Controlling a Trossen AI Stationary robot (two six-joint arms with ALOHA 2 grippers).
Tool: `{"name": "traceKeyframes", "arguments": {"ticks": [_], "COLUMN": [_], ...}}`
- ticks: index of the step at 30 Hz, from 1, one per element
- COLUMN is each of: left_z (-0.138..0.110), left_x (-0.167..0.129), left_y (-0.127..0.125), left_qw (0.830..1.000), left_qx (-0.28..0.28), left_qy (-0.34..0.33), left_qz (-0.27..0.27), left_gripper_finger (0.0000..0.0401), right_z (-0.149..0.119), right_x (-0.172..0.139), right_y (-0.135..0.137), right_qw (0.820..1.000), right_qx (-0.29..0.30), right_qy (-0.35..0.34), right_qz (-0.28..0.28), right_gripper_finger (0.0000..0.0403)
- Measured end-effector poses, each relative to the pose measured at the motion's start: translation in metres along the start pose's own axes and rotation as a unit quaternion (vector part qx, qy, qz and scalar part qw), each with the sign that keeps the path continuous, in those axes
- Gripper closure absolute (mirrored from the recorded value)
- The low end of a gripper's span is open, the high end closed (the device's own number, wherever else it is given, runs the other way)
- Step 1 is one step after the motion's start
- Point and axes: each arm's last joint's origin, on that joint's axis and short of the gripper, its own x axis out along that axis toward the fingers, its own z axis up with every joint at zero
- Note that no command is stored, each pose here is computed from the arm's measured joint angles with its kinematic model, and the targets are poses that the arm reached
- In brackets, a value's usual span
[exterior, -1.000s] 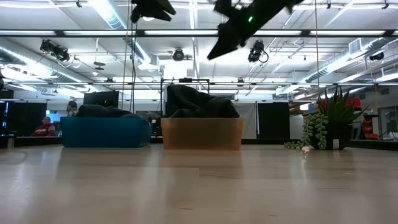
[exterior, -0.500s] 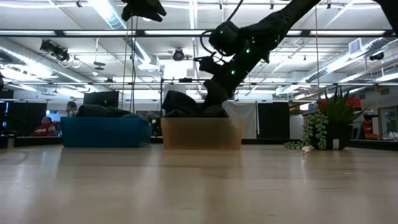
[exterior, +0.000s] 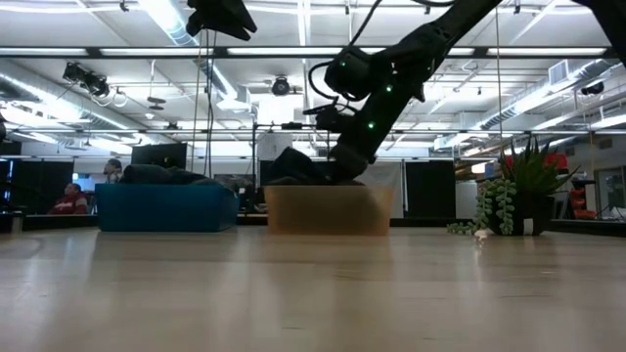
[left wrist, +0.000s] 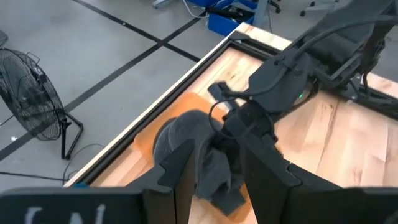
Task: Pick & Place hat
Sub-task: Return to home position
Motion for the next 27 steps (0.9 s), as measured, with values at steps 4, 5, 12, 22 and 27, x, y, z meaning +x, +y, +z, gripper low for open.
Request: {"name": "traceKeyframes", "arguments": {"ticks": [4, 5, 12, 22, 27], "left_z": [-0.001, -0.001, -0.002, -0.024, -0.062], "left_x": [0.000, 0.000, -0.011, -0.094, -0.123], "left_y": [0.000, 0.000, 0.003, 0.023, 0.035], "left_qw": [1.000, 1.000, 1.000, 1.000, 0.996], "left_qx": [0.001, 0.001, 0.003, 0.024, 0.061], "left_qy": [0.007, 0.007, 0.002, -0.016, -0.059], "left_qz": [0.002, 0.002, 0.000, -0.005, -0.018], "left_gripper_finger": [0.0268, 0.0268, 0.0268, 0.0268, 0.0268], "right_z": [0.013, 0.017, 0.048, 0.017, -0.027], "right_x": [-0.026, -0.037, -0.134, -0.247, -0.256], "right_y": [-0.005, -0.006, -0.009, -0.019, -0.018], "right_qw": [1.000, 1.000, 0.999, 0.997, 0.990], "right_qx": [-0.005, -0.008, -0.038, -0.029, -0.001], "right_qy": [-0.004, -0.004, -0.027, -0.069, -0.137], "right_qz": [-0.012, -0.011, 0.012, 0.024, 0.022], "right_gripper_finger": [0.0402, 0.0402, 0.0377, 0.0367, 0.0367]}}
